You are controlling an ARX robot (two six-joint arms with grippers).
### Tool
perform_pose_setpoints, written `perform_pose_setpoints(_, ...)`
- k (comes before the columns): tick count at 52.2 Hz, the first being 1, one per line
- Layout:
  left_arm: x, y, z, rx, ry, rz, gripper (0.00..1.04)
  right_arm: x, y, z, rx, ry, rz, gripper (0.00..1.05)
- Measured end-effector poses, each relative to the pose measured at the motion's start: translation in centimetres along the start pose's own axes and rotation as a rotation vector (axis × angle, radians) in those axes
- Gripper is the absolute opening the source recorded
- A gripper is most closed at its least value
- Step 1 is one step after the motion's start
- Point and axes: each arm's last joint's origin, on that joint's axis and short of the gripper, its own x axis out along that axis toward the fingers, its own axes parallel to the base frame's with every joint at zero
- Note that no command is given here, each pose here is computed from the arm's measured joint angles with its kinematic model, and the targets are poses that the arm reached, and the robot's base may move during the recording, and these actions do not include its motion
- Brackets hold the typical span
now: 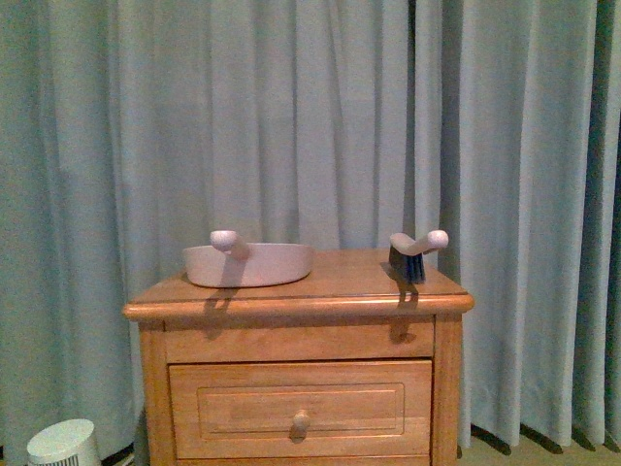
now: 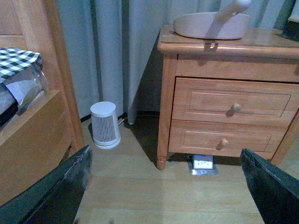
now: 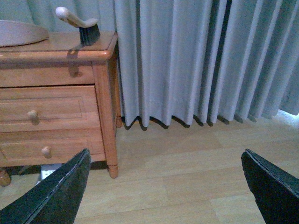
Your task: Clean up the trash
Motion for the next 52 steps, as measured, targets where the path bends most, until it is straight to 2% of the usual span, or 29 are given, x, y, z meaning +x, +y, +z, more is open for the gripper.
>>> perform_pose_setpoints(52, 0.00, 0.00, 0.00, 0.000, 0.000, 0.000, 0.97, 0.00, 0.00, 0.00, 0.000, 0.000, 0.000, 0.97)
